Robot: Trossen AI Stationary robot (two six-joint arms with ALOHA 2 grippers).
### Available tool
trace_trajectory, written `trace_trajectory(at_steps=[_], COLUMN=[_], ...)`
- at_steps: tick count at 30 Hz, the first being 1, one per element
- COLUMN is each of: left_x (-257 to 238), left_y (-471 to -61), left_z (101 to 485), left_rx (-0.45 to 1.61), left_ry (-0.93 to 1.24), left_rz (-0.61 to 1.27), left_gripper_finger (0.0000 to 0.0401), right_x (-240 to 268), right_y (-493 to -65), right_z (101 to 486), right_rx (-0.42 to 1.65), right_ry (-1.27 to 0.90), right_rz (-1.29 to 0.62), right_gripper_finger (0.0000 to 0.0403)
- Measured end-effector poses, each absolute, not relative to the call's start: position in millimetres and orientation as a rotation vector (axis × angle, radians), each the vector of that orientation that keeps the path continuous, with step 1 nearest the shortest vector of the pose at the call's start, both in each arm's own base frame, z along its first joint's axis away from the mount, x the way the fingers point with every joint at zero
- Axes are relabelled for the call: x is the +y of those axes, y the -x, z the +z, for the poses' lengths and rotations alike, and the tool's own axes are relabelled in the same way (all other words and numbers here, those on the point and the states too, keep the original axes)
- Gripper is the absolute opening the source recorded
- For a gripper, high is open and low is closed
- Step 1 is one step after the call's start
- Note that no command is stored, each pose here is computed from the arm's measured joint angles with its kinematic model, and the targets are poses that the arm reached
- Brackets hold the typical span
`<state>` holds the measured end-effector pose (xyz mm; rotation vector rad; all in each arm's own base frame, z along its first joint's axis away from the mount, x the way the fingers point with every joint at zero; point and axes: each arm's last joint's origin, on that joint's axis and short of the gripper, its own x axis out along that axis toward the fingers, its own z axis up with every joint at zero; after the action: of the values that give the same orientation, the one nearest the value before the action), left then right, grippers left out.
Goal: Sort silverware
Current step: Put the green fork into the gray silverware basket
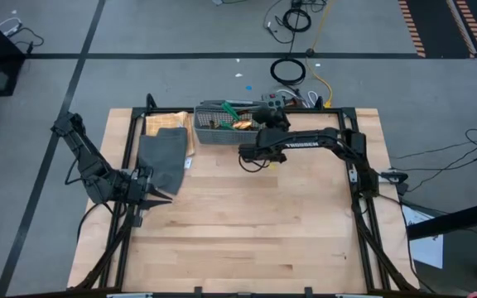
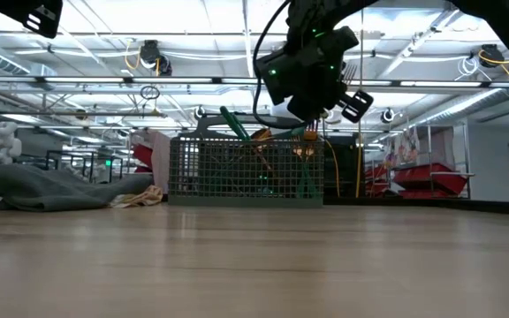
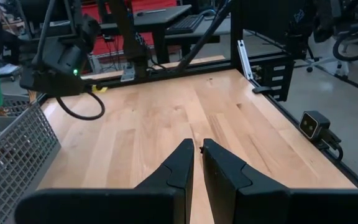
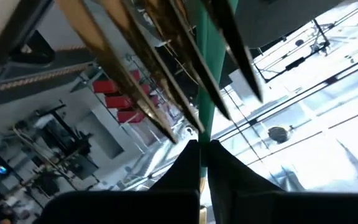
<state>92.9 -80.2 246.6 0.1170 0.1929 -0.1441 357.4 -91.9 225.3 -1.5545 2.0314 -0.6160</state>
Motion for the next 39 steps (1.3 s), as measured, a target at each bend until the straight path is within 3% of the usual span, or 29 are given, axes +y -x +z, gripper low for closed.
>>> trace_trajectory(at_steps=[5,14,21,29,39], left_x=[-80,-80,-80,-80,-80], left_y=[-93,-93,-93,-93,-93], left_z=[247,247,245,244,244], left_rx=[0.193,0.193,0.206,0.221,0.219], left_ry=[-0.116,-0.116,-0.096,-0.09,-0.087], left_rz=[-0.144,-0.144,-0.14,-0.137,-0.137], left_gripper_finger=[0.0042,0.0042,0.0042,0.0042,0.0042], right_x=[-91,-93,-92,-92,-92], right_y=[-362,-375,-374,-374,-373], right_z=[224,213,211,211,213], right_rx=[2.074,2.084,2.091,2.07,2.001], right_ry=[1.664,1.657,1.611,1.6,1.526], right_rz=[-0.558,-0.473,-0.398,-0.452,-0.569], right_gripper_finger=[0.0,0.0001,0.0044,0.0099,0.0096])
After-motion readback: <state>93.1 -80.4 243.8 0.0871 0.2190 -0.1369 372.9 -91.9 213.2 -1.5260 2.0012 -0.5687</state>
